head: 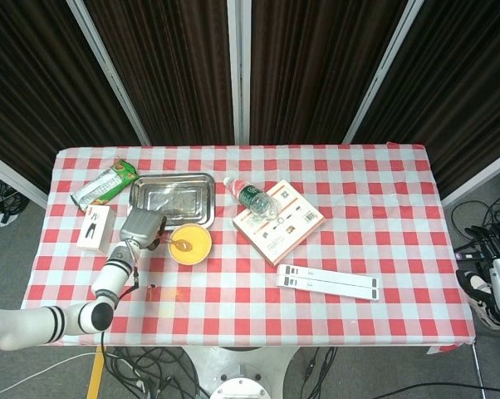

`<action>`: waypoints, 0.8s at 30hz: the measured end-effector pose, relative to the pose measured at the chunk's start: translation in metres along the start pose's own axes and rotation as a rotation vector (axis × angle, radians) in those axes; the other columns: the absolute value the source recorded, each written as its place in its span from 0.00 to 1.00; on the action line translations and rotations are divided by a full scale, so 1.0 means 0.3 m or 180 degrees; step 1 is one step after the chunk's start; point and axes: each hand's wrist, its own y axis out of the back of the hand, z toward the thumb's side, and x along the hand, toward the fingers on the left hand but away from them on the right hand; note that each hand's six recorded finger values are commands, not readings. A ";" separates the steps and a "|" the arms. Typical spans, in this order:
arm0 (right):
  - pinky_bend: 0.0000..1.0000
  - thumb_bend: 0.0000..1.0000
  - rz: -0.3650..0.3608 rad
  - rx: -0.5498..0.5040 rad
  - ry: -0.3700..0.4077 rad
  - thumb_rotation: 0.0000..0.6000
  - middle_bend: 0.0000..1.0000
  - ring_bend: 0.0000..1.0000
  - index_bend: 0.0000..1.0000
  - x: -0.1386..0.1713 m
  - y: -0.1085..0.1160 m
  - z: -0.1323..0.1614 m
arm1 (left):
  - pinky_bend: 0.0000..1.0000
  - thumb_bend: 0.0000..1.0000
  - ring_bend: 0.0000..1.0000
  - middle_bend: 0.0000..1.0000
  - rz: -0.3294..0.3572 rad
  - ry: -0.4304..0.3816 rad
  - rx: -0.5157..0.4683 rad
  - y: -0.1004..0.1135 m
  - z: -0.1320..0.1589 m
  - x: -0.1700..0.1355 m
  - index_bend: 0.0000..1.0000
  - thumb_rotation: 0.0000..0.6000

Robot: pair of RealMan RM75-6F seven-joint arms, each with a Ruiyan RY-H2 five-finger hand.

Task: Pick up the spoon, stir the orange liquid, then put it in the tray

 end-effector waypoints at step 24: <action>0.06 0.25 0.0000 -0.0008 0.0019 1.00 0.14 0.02 0.14 0.002 0.002 0.000 | 0.95 0.45 0.93 0.97 0.0173 0.0136 0.0641 0.144 0.018 0.008 0.66 1.00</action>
